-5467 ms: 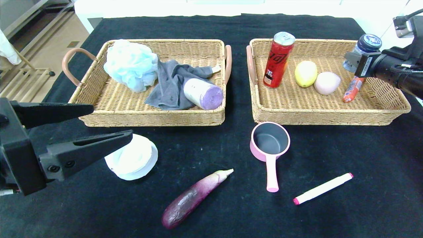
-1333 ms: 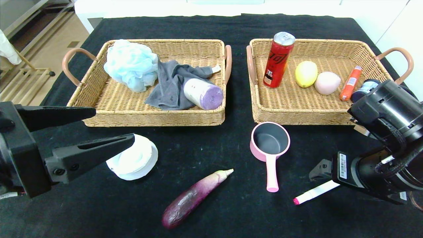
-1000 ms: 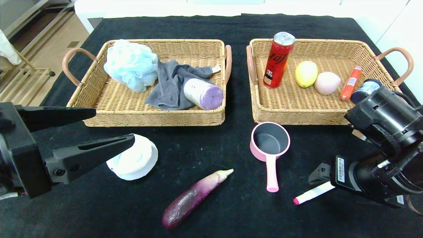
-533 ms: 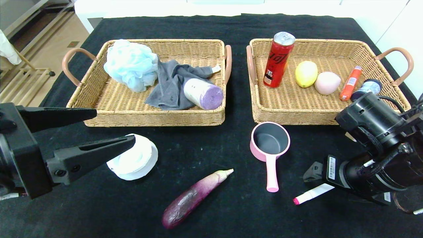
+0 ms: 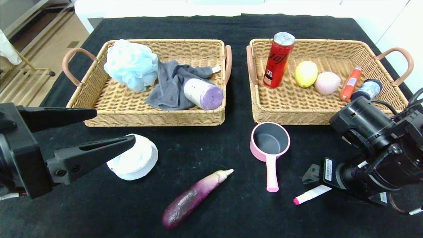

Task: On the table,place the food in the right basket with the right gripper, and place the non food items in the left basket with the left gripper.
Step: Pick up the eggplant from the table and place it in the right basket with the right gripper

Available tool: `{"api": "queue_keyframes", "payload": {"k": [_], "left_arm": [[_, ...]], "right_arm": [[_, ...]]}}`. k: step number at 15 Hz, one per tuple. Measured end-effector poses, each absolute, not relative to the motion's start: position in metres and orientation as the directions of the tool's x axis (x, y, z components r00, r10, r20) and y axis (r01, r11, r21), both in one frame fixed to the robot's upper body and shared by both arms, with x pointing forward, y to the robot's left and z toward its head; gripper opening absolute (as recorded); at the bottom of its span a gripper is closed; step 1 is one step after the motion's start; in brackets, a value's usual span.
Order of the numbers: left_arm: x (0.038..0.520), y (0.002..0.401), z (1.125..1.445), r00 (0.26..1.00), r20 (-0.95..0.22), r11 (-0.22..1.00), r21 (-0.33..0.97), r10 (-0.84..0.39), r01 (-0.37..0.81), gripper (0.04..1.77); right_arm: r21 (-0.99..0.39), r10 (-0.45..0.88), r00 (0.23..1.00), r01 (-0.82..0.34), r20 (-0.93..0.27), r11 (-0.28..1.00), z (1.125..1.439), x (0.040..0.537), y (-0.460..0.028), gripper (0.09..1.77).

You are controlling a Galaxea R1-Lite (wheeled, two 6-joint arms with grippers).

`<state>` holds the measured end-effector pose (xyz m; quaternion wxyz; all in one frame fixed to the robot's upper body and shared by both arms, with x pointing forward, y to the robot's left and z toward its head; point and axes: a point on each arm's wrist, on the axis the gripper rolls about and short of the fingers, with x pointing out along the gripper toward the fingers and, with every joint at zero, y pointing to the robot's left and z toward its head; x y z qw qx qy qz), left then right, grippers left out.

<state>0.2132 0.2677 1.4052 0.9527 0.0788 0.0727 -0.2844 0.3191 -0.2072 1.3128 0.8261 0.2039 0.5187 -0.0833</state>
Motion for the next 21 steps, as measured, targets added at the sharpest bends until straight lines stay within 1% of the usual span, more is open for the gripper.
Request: {"api": "queue_keyframes", "payload": {"k": [2, 3, 4, 7, 11, 12, 13, 21], "left_arm": [[0.2132, 0.2677, 1.4052, 0.828, -0.183, 0.826, 0.109, -0.530, 0.553, 1.72], [0.2132, 0.2677, 1.4052, 0.828, -0.183, 0.826, 0.109, -0.530, 0.553, 1.72], [0.2132, 0.2677, 1.4052, 0.827, -0.183, 0.826, 0.109, -0.531, 0.554, 1.72], [0.2132, 0.2677, 1.4052, 0.828, -0.183, 0.826, 0.109, -0.531, 0.553, 1.72], [0.2132, 0.2677, 1.4052, 0.828, -0.183, 0.826, 0.109, -0.531, 0.553, 1.72], [0.2132, 0.2677, 1.4052, 0.828, -0.183, 0.826, 0.109, -0.531, 0.553, 1.72], [0.2132, 0.2677, 1.4052, 0.828, -0.183, 0.826, 0.109, -0.531, 0.553, 1.72], [0.2138, 0.2674, 1.4042, 0.827, -0.187, 0.825, 0.108, -0.530, 0.554, 1.72]], "right_arm": [[0.252, 0.075, 0.444, 0.353, -0.893, 0.901, 1.3122, 0.3202, -0.2080, 1.71], [0.251, 0.075, 0.443, 0.353, -0.893, 0.901, 1.3118, 0.3204, -0.2081, 1.68], [0.245, 0.069, 0.439, 0.358, -0.896, 0.901, 1.3110, 0.3204, -0.2088, 1.48], [0.249, 0.071, 0.443, 0.357, -0.893, 0.901, 1.3099, 0.3216, -0.2081, 1.08], [0.253, 0.076, 0.444, 0.354, -0.893, 0.901, 1.3095, 0.3215, -0.2077, 0.72], [0.255, 0.079, 0.445, 0.352, -0.892, 0.900, 1.3098, 0.3214, -0.2076, 0.42], [0.258, 0.081, 0.446, 0.351, -0.891, 0.900, 1.3101, 0.3211, -0.2075, 0.29], [0.268, 0.092, 0.452, 0.343, -0.887, 0.900, 1.3127, 0.3198, -0.2081, 0.29]]}}
